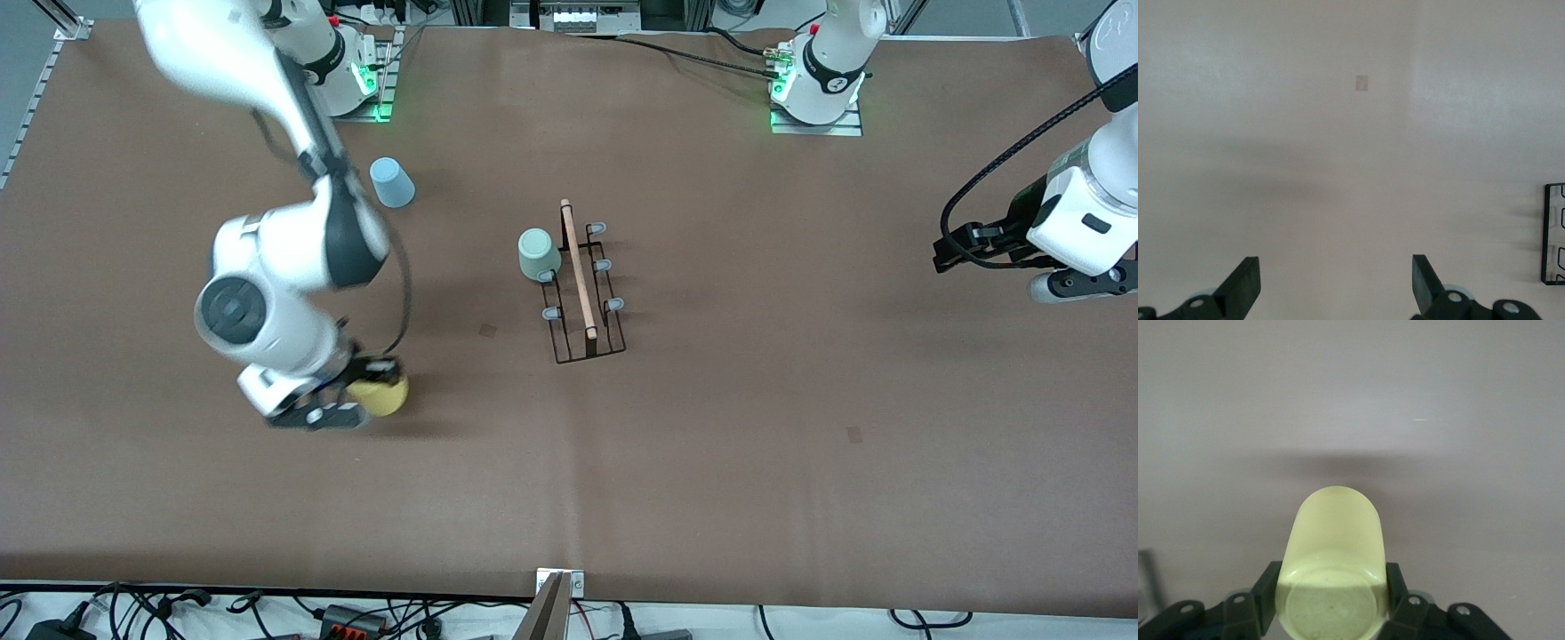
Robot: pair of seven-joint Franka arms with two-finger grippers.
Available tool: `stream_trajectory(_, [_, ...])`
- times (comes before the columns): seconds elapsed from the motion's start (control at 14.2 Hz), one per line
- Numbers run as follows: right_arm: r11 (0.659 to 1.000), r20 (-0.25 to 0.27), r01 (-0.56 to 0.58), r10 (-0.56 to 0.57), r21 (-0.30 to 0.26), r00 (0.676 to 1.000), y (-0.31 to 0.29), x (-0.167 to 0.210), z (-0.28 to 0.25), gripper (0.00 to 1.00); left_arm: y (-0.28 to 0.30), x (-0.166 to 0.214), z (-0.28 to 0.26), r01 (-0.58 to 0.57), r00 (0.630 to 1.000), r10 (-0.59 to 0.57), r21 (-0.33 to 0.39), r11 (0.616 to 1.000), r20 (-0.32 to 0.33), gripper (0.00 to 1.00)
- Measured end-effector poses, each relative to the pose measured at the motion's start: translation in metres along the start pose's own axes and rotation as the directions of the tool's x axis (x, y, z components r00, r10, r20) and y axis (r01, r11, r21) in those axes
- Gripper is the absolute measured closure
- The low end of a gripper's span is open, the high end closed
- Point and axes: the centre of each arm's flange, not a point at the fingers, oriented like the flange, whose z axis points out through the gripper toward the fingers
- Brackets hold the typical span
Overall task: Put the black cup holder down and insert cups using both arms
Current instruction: 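Lift the yellow cup and carry it to the rack with the right gripper, then lower the yellow cup onto a rack peg with the right gripper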
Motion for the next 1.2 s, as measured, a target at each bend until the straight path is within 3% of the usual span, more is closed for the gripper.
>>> stream_trajectory(0.21, [0.998,0.019,0.065,-0.065,0.016,0.998,-0.068,-0.038,-0.042,0.33,0.000,0.000,0.000,0.000,1.000,0.000,0.000,1.000,0.000,0.00])
stream_trajectory(0.49, [0.999,0.030,0.028,-0.029,0.015,0.999,-0.146,-0.082,-0.048,0.33,0.000,0.000,0.000,0.001,1.000,-0.001,0.000,1.000,0.000,0.00])
stream_trajectory(1.2, [1.000,-0.019,-0.023,0.024,0.020,1.000,-0.224,-0.095,-0.002,0.33,-0.003,0.000,0.000,0.004,1.000,-0.004,0.001,1.000,0.003,0.00])
